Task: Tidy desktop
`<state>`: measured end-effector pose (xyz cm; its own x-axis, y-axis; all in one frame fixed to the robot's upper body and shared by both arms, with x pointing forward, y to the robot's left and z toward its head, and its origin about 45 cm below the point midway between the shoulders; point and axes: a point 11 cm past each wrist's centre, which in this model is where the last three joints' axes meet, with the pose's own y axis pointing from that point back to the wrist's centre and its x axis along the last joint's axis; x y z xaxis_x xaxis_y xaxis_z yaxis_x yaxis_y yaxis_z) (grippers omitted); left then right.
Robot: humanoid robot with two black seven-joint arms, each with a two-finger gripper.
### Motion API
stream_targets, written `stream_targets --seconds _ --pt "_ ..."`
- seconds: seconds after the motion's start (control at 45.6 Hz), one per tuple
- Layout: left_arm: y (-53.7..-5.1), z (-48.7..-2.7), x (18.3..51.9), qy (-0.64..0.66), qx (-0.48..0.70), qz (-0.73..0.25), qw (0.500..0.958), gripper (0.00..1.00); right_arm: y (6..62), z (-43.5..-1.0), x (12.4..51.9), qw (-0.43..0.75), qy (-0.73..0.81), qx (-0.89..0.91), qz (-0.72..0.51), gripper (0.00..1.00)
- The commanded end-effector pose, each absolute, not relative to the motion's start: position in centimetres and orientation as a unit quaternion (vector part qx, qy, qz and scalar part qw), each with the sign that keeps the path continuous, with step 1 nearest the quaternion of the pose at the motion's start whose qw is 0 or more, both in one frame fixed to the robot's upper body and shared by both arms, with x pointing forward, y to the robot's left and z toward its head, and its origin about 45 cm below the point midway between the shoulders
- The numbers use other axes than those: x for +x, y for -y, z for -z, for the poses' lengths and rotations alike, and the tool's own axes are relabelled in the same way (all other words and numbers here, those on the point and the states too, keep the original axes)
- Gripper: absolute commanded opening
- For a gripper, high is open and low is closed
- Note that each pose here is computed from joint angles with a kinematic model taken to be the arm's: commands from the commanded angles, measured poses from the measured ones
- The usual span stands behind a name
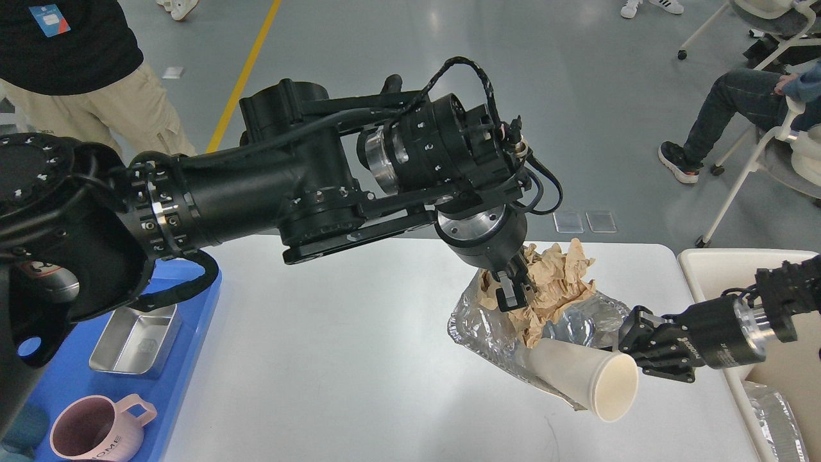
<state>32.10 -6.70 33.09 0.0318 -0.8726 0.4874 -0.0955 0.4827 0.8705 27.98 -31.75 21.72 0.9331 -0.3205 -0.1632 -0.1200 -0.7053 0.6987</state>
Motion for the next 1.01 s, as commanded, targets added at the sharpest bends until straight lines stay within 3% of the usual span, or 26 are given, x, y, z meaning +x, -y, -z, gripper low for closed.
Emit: stream_targets --seconds 0.0,0.044,0.066,0.416,0.592,0.745,0.986 --pt "6.8 -33.1 31.9 0.607 0.384 0.321 0.618 0.78 31.9 -21.7 28.0 0.365 0.122 0.913 0.138 0.0" --pt "6.8 -33.2 31.8 0.602 0.379 0.32 0.625 0.91 32.0 -21.7 27.9 0.365 0.123 0.912 0.139 0.0" --pt "6.8 -33.2 31.7 0.6 0.377 0.32 0.629 0.93 32.0 -21.7 27.9 0.365 0.123 0.912 0.139 0.0" --pt "4.9 -32.3 32.9 0.572 0.377 0.304 0.662 0.95 32.1 -21.7 27.9 0.366 0.124 0.912 0.139 0.0" --pt "3.3 -34.3 34.9 0.577 0.348 0.242 0.698 0.95 32.2 -21.5 27.8 0.367 0.125 0.911 0.143 0.0" --pt "-2.2 -36.9 38.9 0.546 0.314 0.124 0.767 0.95 32.3 -21.2 27.6 0.368 0.124 0.909 0.147 0.0" --pt "-16.3 -36.9 43.9 0.47 0.253 -0.14 0.834 0.95 32.3 -21.2 27.6 0.369 0.125 0.909 0.147 0.0"
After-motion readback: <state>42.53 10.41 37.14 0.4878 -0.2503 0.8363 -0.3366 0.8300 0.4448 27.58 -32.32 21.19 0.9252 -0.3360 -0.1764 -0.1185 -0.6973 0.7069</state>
